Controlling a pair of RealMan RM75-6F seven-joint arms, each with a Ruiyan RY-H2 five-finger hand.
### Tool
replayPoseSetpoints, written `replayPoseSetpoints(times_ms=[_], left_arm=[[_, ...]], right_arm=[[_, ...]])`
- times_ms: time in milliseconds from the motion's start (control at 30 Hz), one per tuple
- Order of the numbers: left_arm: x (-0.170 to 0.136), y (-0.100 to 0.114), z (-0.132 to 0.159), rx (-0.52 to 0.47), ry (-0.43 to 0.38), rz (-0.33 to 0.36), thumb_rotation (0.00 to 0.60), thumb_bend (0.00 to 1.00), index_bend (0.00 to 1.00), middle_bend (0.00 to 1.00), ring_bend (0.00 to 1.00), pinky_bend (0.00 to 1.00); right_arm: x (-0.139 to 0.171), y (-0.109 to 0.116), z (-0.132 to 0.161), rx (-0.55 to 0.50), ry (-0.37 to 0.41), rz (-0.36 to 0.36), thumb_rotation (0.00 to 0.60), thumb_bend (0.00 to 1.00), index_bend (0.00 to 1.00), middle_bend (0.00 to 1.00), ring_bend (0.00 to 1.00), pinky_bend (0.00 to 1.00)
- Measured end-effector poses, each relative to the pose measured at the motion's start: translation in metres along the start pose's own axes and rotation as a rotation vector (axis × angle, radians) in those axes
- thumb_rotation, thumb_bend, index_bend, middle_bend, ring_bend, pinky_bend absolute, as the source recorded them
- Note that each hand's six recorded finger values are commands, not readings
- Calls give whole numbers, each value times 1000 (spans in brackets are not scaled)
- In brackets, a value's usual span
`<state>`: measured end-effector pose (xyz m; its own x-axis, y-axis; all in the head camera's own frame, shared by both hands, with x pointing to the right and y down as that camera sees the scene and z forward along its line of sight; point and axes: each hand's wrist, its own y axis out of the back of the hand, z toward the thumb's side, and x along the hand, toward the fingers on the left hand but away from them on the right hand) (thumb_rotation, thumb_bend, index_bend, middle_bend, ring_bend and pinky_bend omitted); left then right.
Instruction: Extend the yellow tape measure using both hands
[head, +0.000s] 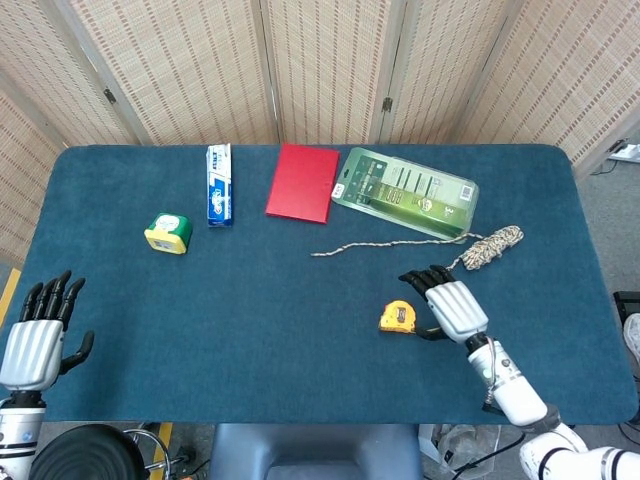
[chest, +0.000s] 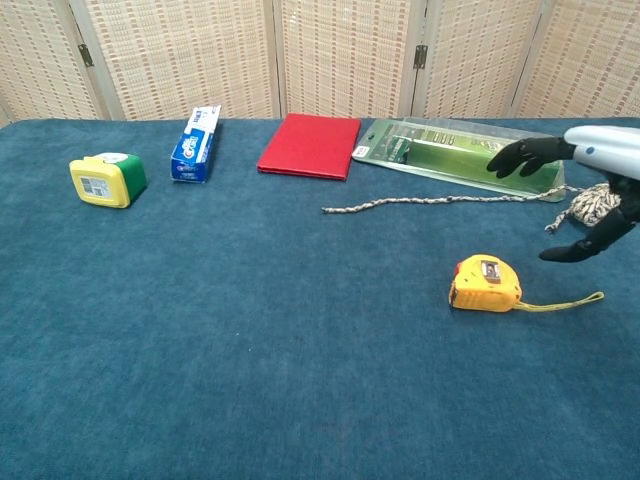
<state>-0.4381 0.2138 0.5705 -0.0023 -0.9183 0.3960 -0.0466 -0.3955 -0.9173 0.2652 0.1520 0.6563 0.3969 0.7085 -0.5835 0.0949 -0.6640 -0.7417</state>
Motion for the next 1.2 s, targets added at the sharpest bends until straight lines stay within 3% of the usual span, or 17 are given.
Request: replayPoseSetpoints(times_ms=[633,1200], left_arm=[[-3,1,-5,-1,13,5,600,449,92,0,0,0],[-2,1,-6,1,14,6,600,448,106,0,0,0]], right_arm=[[-41,-54,18,37,16,119,600,211,125,205,175,117],[-53,-64,1,96,-37,122,600,212,119,203,174,117]])
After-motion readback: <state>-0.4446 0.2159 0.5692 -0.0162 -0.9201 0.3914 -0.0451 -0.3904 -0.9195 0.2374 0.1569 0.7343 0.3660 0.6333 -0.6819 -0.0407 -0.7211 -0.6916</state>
